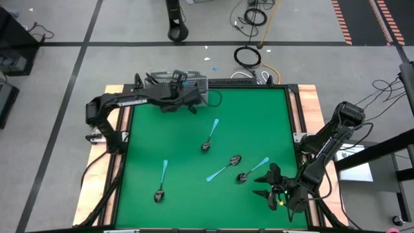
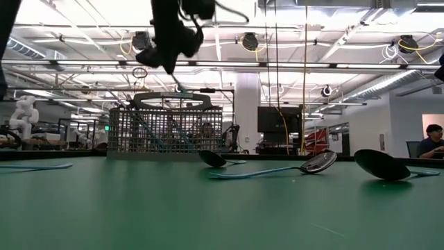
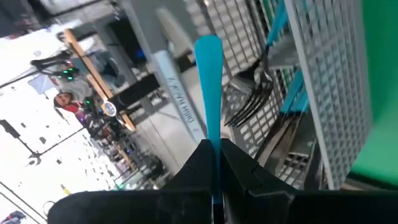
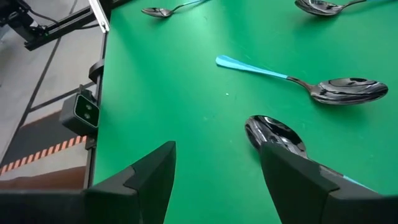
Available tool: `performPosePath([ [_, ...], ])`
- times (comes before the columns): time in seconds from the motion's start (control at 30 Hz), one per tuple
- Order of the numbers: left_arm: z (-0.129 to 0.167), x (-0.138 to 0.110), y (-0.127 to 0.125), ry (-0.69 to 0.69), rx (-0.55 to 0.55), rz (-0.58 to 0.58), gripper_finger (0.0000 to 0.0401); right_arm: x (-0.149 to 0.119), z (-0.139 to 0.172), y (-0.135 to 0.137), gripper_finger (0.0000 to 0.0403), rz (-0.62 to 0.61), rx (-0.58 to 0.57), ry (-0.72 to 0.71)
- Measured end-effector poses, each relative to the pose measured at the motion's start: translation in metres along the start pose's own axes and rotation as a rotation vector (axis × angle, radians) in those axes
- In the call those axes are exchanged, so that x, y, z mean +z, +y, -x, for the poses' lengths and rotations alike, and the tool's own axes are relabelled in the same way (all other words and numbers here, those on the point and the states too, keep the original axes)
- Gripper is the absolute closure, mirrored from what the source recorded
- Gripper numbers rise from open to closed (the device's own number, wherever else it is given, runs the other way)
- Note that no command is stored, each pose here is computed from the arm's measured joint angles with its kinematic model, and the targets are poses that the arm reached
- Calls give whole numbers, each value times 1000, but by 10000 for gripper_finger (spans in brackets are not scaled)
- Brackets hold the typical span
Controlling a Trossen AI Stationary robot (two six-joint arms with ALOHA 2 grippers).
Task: Sort silverware
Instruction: Put the fork into the silverware rack
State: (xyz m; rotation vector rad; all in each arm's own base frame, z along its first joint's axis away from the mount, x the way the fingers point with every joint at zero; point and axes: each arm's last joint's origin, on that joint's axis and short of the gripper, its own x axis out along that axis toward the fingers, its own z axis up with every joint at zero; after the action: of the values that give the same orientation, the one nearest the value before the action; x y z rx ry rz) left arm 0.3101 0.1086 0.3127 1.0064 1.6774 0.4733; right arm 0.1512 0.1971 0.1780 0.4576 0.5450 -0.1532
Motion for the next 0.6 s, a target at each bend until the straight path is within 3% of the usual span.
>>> performPosePath([
  [0.23,-43,21,-6,85,-78,-171,393,0,0,0,179,23,0,-1],
  [0.6,-79,58,-29,37,-213,-433,393,-1,0,-2,179,84,-14,5],
])
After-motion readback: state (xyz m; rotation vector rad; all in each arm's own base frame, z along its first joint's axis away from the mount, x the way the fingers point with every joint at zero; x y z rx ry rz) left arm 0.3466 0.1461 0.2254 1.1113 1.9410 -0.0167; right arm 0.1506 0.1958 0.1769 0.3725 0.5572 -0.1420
